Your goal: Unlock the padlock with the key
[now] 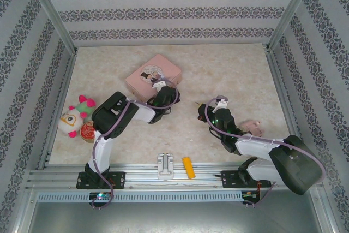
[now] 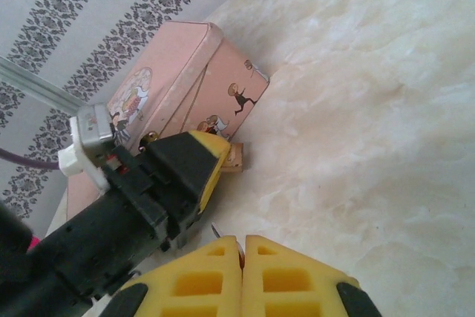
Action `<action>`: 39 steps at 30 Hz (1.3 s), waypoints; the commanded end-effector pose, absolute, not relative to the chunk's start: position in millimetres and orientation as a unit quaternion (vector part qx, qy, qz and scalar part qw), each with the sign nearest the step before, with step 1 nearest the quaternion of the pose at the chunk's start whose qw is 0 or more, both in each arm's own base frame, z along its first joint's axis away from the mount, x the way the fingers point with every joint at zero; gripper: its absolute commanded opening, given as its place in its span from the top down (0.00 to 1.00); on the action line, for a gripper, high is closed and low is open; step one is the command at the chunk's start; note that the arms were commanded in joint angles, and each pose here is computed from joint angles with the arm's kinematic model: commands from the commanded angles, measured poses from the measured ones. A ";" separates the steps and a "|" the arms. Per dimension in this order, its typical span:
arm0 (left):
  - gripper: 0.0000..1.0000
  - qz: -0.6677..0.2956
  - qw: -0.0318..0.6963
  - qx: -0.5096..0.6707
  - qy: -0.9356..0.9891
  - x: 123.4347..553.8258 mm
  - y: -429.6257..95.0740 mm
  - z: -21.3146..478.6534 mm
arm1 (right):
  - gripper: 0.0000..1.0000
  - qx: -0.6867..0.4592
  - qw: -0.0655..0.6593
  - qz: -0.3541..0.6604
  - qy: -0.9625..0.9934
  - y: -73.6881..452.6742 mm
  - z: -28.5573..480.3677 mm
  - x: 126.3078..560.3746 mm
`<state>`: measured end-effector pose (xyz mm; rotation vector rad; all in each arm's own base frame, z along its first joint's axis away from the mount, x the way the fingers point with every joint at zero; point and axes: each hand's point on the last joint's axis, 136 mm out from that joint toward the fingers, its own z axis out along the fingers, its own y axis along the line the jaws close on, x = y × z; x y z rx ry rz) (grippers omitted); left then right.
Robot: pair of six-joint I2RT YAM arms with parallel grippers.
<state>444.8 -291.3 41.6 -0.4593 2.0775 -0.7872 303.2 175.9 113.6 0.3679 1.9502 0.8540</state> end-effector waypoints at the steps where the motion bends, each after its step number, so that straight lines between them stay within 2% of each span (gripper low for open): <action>1: 1.00 -0.430 0.308 -0.184 0.828 408.5 -317.4 23.3 | 1.00 0.164 0.458 0.354 0.798 172.8 107.7 300.7; 7: 1.00 -0.501 0.248 -0.202 0.804 388.0 -328.7 23.7 | 1.00 0.176 0.443 0.366 0.799 175.6 101.0 299.5; 19: 1.00 -0.511 0.238 -0.213 0.798 365.7 -314.1 26.2 | 1.00 0.177 0.423 0.386 0.801 179.5 87.6 304.9; 30: 1.00 -0.534 0.245 -0.203 0.783 365.4 -317.3 41.3 | 1.00 0.163 0.426 0.457 0.763 193.4 90.3 322.0; 39: 1.00 -0.539 0.237 -0.205 0.782 363.8 -318.9 38.9 | 1.00 0.173 0.412 0.468 0.762 201.5 73.9 334.8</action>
